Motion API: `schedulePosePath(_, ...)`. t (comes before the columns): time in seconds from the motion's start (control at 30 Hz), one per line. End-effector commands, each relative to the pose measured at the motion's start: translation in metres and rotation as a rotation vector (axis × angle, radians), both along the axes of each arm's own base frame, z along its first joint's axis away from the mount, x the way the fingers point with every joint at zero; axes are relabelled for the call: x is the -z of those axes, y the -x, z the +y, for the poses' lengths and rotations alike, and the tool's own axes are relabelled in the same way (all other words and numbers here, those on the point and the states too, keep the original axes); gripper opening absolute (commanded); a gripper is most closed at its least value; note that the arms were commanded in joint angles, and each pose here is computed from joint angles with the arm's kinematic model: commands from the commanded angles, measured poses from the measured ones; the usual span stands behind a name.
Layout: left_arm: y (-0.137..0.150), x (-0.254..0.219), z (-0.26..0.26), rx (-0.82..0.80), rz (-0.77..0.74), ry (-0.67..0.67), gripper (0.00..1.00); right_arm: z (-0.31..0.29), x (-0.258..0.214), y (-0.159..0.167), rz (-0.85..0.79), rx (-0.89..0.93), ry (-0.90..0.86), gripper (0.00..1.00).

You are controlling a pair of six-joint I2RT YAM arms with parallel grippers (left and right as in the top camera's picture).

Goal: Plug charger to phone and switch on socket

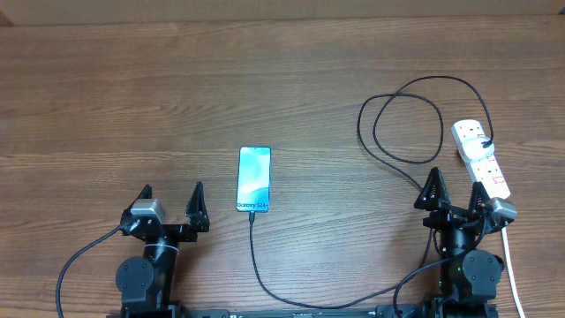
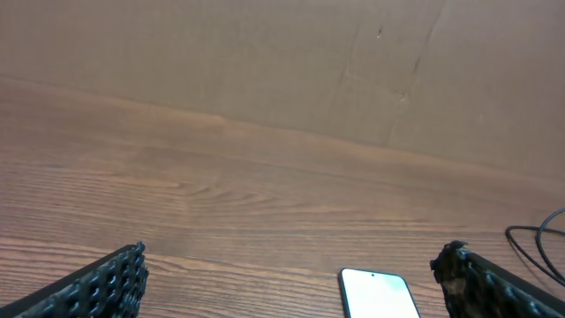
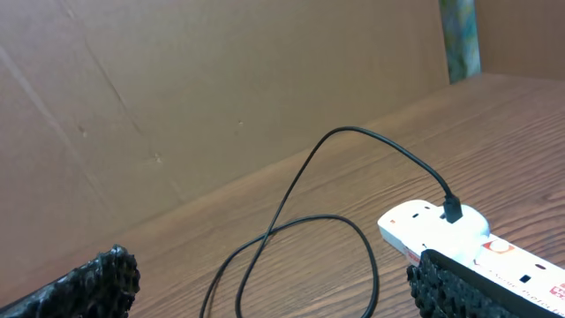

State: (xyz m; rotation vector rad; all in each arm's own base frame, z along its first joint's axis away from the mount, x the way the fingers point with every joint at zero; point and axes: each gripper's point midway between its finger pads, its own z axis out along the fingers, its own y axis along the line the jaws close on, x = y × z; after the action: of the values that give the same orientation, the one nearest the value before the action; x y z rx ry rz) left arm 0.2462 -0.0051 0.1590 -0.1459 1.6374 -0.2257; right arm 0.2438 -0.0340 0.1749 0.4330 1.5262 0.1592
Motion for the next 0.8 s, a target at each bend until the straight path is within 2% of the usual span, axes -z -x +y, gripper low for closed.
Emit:
schedulePosePath(0.0,0.0,0.001,-0.001,0.003,-0.004,-0.026,1.0,0.001,0.002,0.0,0.0,-0.005,0.023,1.0)
schedulePosePath(0.27,0.0,0.001,-0.001,0.003,-0.004,-0.026,1.0,0.002,0.003,0.0,0.005,-0.013,0.039,1.0)
schedulePosePath(0.53,0.0,0.001,-0.001,0.003,-0.004,-0.026,0.99,0.012,0.005,-0.002,0.048,-0.076,0.29,1.0)
schedulePosePath(0.77,0.0,0.001,-0.001,0.003,-0.004,-0.026,1.0,0.022,0.006,-0.002,0.05,-0.131,0.339,1.0)
